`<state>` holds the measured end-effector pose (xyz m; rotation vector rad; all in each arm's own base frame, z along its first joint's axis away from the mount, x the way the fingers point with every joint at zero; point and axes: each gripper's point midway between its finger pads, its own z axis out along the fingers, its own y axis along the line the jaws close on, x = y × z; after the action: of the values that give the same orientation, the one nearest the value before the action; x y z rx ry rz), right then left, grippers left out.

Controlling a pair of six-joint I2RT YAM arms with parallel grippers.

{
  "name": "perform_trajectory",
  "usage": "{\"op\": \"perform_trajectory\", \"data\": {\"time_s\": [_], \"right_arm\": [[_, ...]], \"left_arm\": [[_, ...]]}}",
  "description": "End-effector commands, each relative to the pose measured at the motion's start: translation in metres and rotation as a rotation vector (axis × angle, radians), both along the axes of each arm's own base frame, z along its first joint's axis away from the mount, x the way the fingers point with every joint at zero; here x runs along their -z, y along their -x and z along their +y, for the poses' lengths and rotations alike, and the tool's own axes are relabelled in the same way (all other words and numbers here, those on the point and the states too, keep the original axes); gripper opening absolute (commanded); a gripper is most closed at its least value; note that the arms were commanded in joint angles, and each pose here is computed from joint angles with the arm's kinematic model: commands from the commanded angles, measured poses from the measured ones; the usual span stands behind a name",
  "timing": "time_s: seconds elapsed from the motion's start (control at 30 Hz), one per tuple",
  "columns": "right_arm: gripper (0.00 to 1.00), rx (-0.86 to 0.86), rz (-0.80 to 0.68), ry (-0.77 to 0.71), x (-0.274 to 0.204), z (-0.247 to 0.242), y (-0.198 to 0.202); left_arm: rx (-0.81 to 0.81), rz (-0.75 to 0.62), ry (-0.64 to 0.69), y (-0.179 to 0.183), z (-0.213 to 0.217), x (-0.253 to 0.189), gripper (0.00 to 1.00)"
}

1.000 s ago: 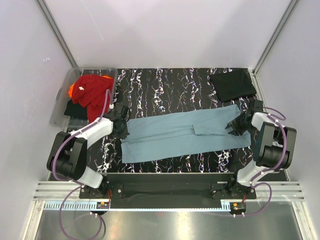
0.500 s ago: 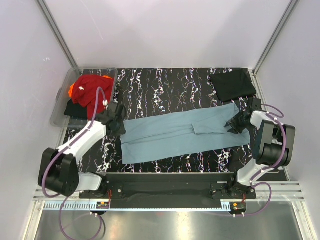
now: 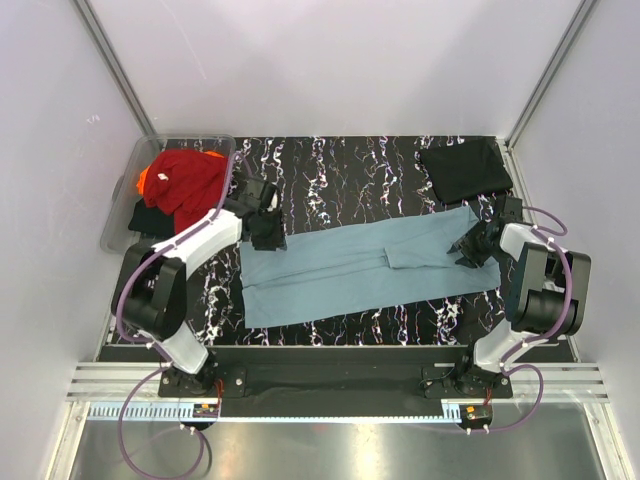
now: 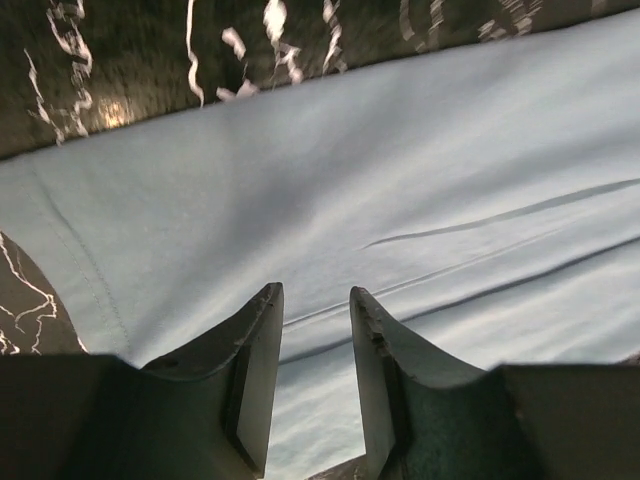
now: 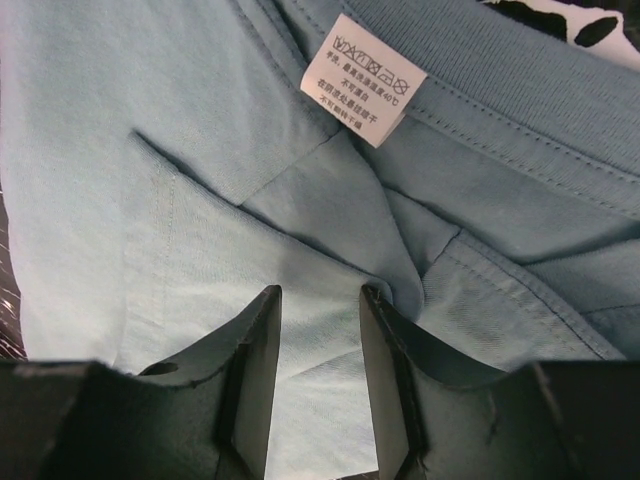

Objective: Fold and stack the t-shirts
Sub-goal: Fold the tshirt

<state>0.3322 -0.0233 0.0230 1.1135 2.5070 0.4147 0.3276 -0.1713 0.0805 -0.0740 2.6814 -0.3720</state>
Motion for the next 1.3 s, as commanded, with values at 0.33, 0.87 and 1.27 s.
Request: {"op": "perform_trajectory", "data": {"time_s": [0.33, 0.87, 1.27], "right_arm": [[0.46, -0.118, -0.149, -0.027, -0.048, 0.024, -0.002], [0.51, -0.213, -0.292, -0.024, -0.110, 0.050, 0.021], [0.52, -0.063, -0.290, 0.023, -0.116, 0.032, 0.006]], "left_arm": [[-0.150, 0.160, -0.232, 0.049, 0.055, 0.075, 0.41], [-0.161, -0.193, -0.153, 0.043, 0.054, -0.028, 0.51], [0.461, -0.424, -0.044, 0.000, -0.130, -0.101, 0.56]]}}
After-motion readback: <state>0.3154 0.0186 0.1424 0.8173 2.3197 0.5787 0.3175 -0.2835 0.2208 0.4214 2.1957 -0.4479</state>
